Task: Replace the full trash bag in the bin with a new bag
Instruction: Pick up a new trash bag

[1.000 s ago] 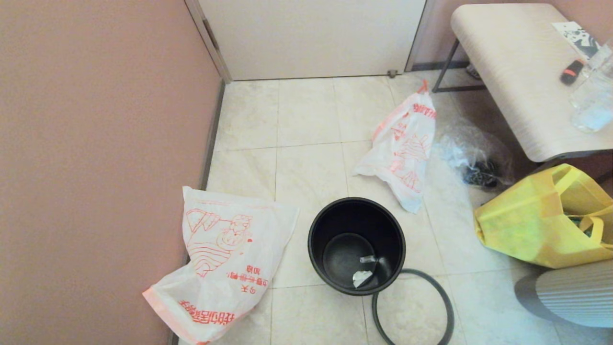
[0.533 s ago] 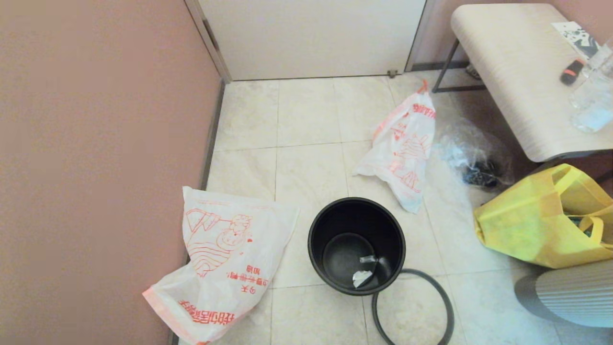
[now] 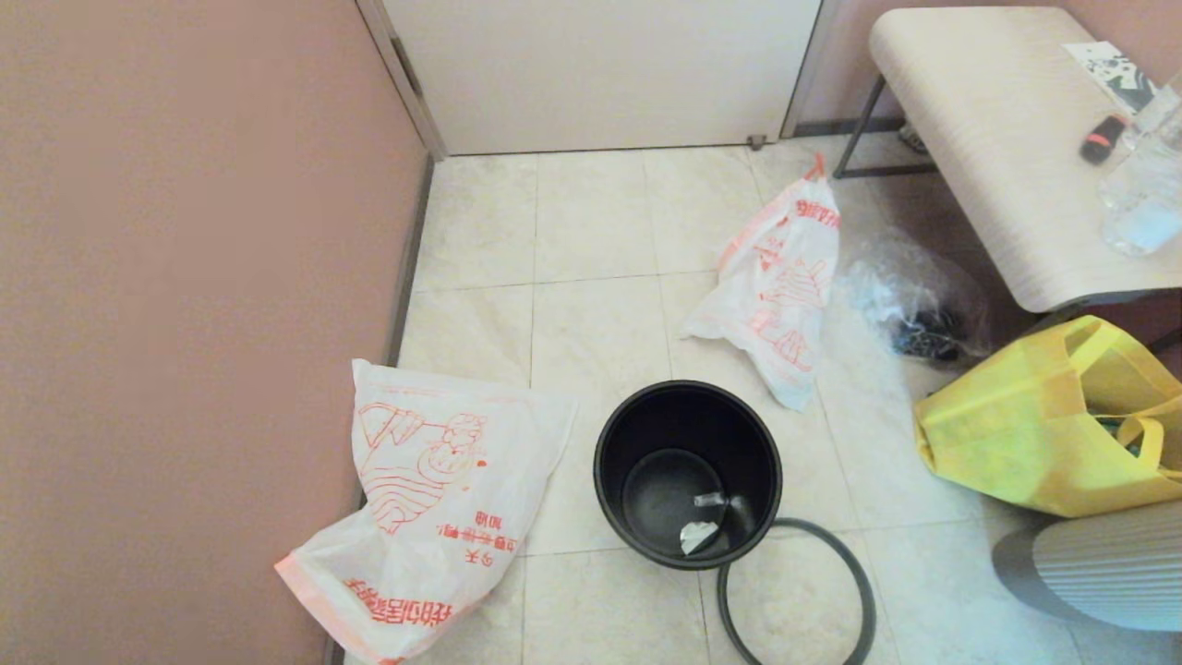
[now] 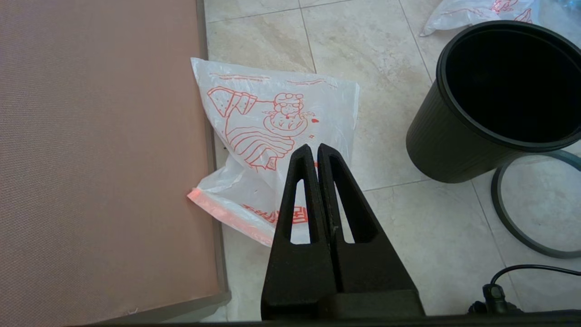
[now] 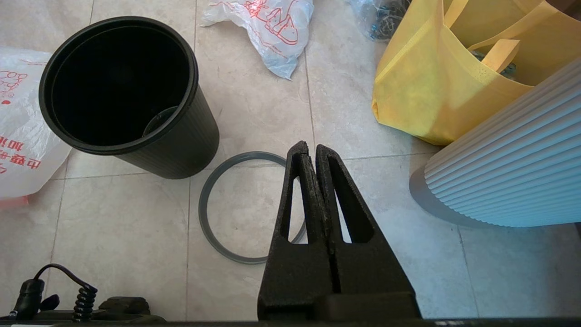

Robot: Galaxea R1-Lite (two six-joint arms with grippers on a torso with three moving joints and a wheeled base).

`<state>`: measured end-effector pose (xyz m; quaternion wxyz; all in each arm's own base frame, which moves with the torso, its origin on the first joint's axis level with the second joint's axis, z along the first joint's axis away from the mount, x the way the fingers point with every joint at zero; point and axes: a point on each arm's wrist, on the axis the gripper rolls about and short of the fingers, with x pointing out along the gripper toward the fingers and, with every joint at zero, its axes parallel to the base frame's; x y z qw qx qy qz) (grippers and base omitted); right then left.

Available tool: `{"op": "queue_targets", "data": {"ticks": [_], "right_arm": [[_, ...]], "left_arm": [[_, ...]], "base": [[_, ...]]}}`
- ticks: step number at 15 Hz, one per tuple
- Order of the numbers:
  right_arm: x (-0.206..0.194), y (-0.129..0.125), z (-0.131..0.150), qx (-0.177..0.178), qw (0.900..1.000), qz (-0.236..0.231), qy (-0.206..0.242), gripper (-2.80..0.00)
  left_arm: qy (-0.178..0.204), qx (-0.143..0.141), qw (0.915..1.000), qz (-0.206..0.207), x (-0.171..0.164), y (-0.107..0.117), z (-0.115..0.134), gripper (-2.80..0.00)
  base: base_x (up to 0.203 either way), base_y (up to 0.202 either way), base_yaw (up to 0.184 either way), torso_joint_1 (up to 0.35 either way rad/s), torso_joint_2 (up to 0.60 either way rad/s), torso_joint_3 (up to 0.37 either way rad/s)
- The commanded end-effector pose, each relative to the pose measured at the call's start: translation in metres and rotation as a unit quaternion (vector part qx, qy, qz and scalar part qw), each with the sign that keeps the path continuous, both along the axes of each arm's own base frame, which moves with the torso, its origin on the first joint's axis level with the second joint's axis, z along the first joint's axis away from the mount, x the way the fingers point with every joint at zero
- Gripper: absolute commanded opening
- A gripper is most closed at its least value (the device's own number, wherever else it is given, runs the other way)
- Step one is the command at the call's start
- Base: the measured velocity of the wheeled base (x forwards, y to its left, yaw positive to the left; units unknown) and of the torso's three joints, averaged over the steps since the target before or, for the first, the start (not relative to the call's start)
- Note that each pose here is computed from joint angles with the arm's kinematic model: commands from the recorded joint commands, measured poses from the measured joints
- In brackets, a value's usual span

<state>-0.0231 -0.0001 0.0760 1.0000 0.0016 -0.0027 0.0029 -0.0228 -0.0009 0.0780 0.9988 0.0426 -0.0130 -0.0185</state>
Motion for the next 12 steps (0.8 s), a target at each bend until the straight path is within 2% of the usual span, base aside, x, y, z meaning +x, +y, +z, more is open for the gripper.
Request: {"op": "queue_targets", "data": {"ticks": [1,3,5,8,10,12], "right_arm": [[0.0,0.0,0.0,0.0,1.0,0.0,0.001,-2.8],[0.0,0.0,0.0,0.0,1.0,0.0,0.001,-2.8],[0.0,0.0,0.0,0.0,1.0,0.0,0.001,-2.8],[0.0,0.0,0.0,0.0,1.0,0.0,0.001,-2.8],[0.0,0.0,0.0,0.0,1.0,0.0,0.001,-2.8],[0.0,0.0,0.0,0.0,1.0,0.0,0.002,-2.8]], "left_arm": [[0.013,-0.001,0.9999,0.0,0.002,0.0,-0.003,-2.8],[0.025,0.003,0.9996,0.014,0.004,0.0,-0.002,-2.8],[0.027,0.034,0.9991,0.004,0.004,0.0,-0.002,-2.8],[0.059,0.047,0.9971,-0.006,0.01,0.0,0.006,-2.8],[0.064,0.046,0.9968,-0.01,0.018,0.0,0.043,-2.8],[0.109,0.063,0.9919,-0.012,0.038,0.0,0.072,-2.8]], "base": [[0.0,0.0,0.0,0.0,0.0,0.0],[0.0,0.0,0.0,0.0,0.0,0.0],[0.0,0.0,0.0,0.0,0.0,0.0],[0.0,0.0,0.0,0.0,0.0,0.0],[0.0,0.0,0.0,0.0,0.0,0.0],[0.0,0.0,0.0,0.0,0.0,0.0]]}}
